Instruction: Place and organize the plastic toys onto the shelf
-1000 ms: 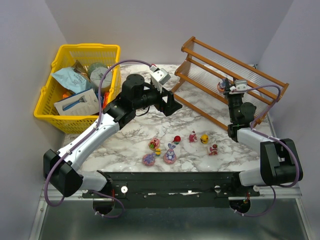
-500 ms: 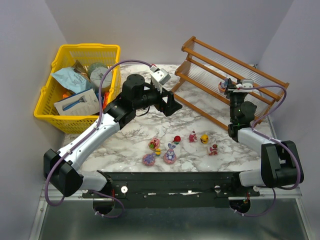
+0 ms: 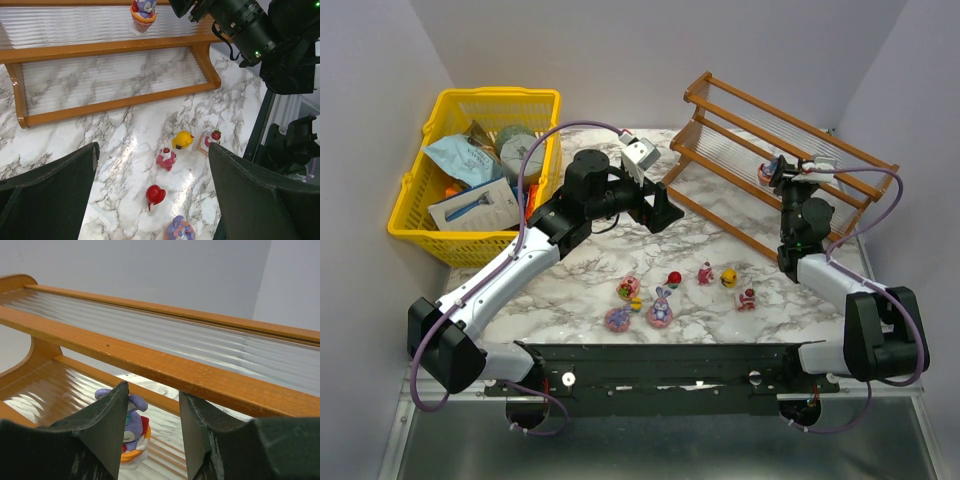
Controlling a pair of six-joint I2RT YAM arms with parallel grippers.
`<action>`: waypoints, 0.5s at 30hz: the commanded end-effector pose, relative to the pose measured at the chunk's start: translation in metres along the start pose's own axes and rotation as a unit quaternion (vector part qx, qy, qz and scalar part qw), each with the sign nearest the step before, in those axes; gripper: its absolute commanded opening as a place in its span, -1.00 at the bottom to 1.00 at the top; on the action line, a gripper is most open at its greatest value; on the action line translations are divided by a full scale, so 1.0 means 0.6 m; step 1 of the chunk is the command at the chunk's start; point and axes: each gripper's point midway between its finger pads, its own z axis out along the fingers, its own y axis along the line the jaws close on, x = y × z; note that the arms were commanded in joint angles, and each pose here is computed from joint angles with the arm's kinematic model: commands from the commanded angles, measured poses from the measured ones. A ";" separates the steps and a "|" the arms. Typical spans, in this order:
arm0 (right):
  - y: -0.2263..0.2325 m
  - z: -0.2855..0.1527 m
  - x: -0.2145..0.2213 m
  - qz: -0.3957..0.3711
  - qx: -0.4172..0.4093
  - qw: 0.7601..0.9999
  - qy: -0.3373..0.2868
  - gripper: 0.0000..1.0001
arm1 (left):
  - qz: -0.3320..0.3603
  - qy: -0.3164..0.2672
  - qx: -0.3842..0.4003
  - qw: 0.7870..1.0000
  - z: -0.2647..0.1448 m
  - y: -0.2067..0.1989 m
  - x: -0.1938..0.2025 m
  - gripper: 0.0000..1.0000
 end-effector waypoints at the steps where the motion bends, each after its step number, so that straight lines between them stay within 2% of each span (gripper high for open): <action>1: -0.006 0.010 -0.046 0.028 0.012 0.999 -0.026 0.06 | 0.000 -0.006 0.010 1.000 -0.003 -0.004 -0.002 0.98; 15: -0.002 0.008 -0.060 0.035 0.006 0.999 -0.018 0.08 | -0.001 -0.007 0.009 1.000 -0.004 -0.004 0.001 0.97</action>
